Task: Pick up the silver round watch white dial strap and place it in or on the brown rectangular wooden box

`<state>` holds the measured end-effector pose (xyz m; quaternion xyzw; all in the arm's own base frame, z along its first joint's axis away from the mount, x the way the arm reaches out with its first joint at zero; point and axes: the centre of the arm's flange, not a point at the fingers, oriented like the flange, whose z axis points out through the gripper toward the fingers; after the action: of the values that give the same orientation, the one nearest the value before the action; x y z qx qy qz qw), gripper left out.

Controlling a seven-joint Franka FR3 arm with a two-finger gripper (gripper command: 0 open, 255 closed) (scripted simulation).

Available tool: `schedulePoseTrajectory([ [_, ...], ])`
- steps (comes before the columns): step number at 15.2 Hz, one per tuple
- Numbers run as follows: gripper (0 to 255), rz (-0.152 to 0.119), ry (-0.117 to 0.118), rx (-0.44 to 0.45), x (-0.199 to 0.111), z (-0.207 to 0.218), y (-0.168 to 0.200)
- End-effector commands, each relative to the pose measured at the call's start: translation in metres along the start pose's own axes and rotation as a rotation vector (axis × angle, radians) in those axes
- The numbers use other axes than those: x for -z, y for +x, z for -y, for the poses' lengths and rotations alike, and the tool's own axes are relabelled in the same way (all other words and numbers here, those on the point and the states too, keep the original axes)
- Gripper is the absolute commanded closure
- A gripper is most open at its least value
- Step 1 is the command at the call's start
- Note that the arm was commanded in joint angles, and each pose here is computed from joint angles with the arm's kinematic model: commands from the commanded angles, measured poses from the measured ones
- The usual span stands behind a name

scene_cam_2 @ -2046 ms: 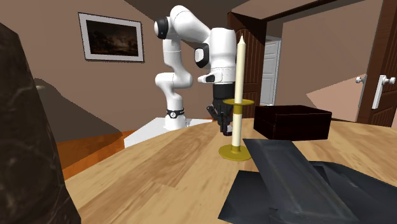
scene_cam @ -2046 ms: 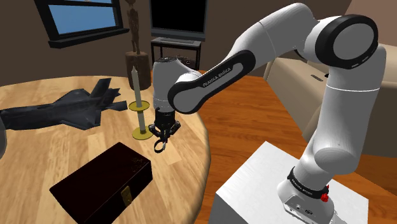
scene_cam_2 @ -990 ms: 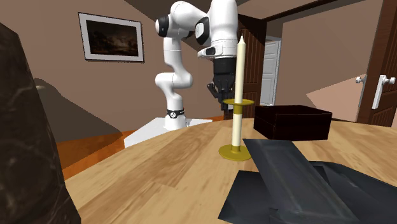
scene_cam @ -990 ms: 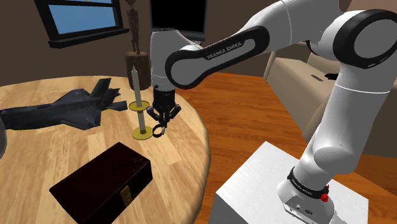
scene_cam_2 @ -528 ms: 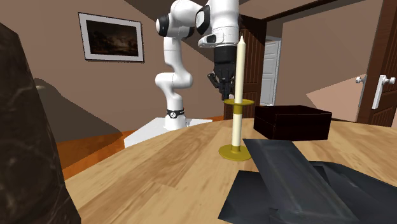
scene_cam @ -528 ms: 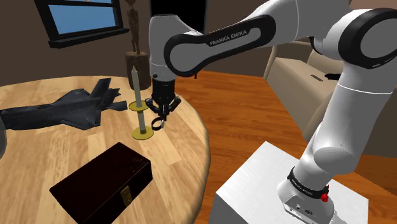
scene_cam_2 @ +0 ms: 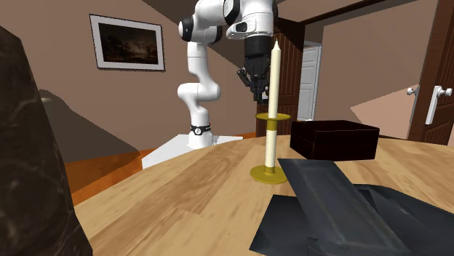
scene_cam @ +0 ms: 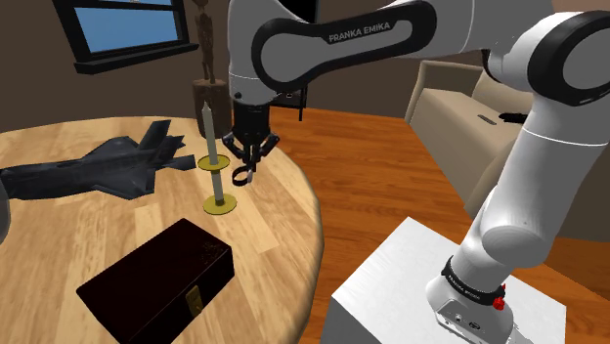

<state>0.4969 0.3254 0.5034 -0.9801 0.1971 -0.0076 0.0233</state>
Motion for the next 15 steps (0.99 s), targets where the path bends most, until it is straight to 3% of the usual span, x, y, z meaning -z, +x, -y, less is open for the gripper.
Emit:
schedulePoseTrajectory([
  [1, 255, 0.0, 0.0, 0.0, 0.01, 0.001, 0.001],
  [15, 255, 0.0, 0.0, 0.0, 0.016, 0.129, -0.133],
])
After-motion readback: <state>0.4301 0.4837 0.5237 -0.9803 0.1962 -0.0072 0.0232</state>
